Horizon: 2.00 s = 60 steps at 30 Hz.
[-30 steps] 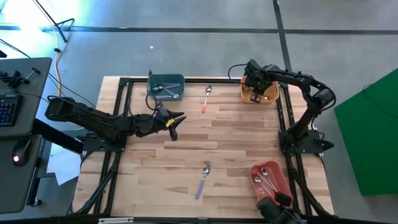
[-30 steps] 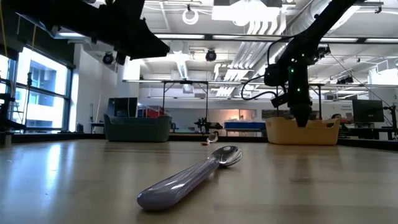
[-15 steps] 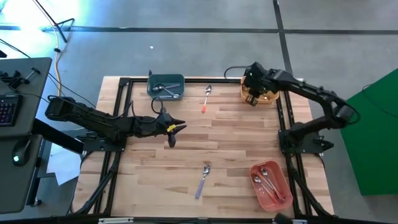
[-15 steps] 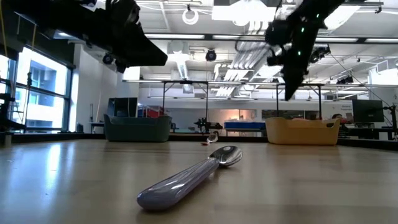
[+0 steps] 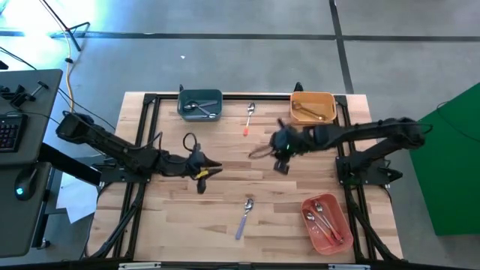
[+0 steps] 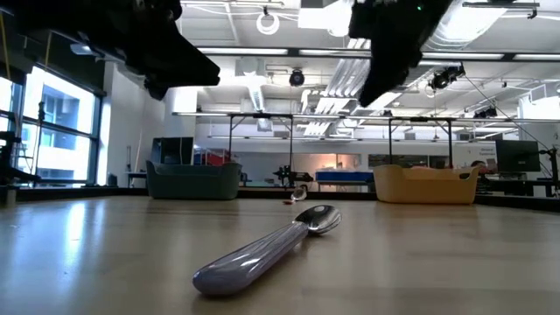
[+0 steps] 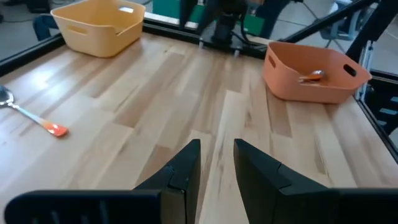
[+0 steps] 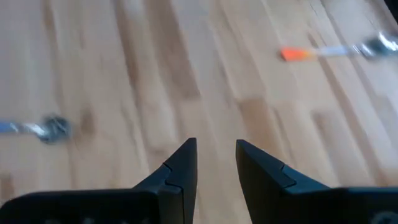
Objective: Sort silverware by color (type)
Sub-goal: Put the orange spoon into the orange bin
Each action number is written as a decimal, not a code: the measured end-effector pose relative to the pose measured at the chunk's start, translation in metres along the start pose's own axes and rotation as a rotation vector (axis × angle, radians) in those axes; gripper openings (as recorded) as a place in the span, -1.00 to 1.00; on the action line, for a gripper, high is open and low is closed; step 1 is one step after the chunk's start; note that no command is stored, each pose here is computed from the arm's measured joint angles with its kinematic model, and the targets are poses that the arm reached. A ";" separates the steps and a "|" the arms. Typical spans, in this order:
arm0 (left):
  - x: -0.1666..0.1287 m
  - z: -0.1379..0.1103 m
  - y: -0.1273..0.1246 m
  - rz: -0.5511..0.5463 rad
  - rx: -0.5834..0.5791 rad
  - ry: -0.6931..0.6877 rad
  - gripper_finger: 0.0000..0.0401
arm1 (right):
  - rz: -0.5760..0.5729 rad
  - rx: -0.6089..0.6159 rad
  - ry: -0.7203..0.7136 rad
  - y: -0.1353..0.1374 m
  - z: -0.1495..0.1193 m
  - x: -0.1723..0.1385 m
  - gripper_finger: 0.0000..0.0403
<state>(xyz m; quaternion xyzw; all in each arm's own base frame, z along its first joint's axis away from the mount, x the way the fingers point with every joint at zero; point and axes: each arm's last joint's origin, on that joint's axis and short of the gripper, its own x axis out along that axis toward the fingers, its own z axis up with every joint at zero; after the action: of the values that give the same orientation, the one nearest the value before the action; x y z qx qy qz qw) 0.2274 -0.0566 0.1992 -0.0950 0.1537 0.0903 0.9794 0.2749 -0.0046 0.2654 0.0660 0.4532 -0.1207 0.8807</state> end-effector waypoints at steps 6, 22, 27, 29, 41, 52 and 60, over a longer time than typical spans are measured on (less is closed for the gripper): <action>0.005 -0.004 0.002 0.090 -0.056 0.001 -0.58 | -0.024 -0.001 -0.106 0.033 0.007 0.027 -0.52; 0.132 0.032 0.122 0.349 -0.162 0.237 -0.58 | -0.356 -0.083 -0.168 0.022 0.012 0.039 -0.93; 0.168 0.028 0.143 0.352 -0.214 0.337 -0.35 | -0.391 -0.078 -0.198 0.011 0.018 0.035 -0.99; 0.182 0.028 0.147 0.367 -0.214 0.343 -0.25 | -0.393 -0.079 -0.216 0.009 0.020 0.033 -0.98; 0.210 0.007 0.161 0.599 -0.243 0.465 0.03 | -0.407 -0.102 -0.302 0.014 0.023 0.007 -1.00; 0.215 -0.004 0.159 0.569 -0.184 0.534 -0.31 | -0.404 -0.105 -0.316 0.017 0.022 0.003 -1.00; 0.210 -0.009 0.151 0.526 -0.035 0.639 -0.95 | -0.415 -0.111 -0.310 0.017 0.022 0.003 -1.00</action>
<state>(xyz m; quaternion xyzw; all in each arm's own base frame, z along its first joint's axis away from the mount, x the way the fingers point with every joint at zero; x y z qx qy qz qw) 0.3909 0.1187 0.1003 -0.0924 0.4676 0.3059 0.8242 0.2982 0.0064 0.2754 -0.0959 0.3226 -0.2825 0.8983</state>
